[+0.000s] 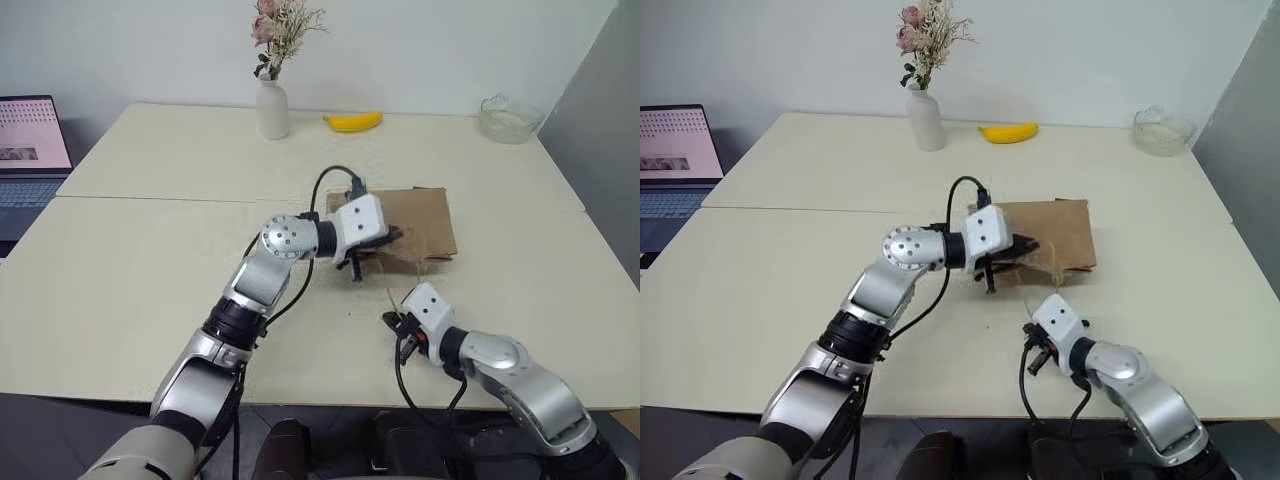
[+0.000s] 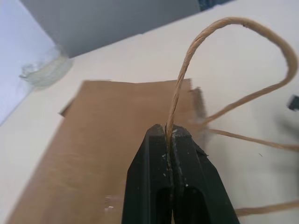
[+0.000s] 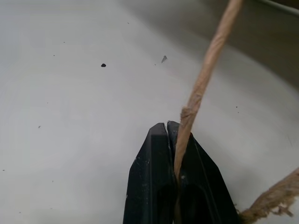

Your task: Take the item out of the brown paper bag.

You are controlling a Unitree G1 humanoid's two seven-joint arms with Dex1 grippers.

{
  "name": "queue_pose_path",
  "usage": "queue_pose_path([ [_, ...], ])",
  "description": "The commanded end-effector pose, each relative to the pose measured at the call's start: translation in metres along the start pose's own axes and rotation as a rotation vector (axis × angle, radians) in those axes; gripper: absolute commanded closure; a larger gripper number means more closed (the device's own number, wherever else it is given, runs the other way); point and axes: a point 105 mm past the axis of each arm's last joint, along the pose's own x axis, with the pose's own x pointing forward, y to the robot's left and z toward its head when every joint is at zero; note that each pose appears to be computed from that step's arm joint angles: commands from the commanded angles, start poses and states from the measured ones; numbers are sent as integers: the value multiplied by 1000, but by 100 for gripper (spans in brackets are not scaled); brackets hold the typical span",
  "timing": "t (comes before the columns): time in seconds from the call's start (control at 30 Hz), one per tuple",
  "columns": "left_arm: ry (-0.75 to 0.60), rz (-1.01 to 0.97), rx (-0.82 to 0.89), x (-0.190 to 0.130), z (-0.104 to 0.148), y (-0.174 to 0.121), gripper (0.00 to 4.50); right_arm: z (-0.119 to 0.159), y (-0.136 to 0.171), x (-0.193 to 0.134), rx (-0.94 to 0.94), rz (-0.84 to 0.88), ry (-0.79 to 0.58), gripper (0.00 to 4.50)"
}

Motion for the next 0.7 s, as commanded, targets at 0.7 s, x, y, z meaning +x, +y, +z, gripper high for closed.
queue_pose_path([
  [0.7, -171, 127, -194, -29, 52, 42, 450, 15, 2, -13, -22, 31, -50, 409],
])
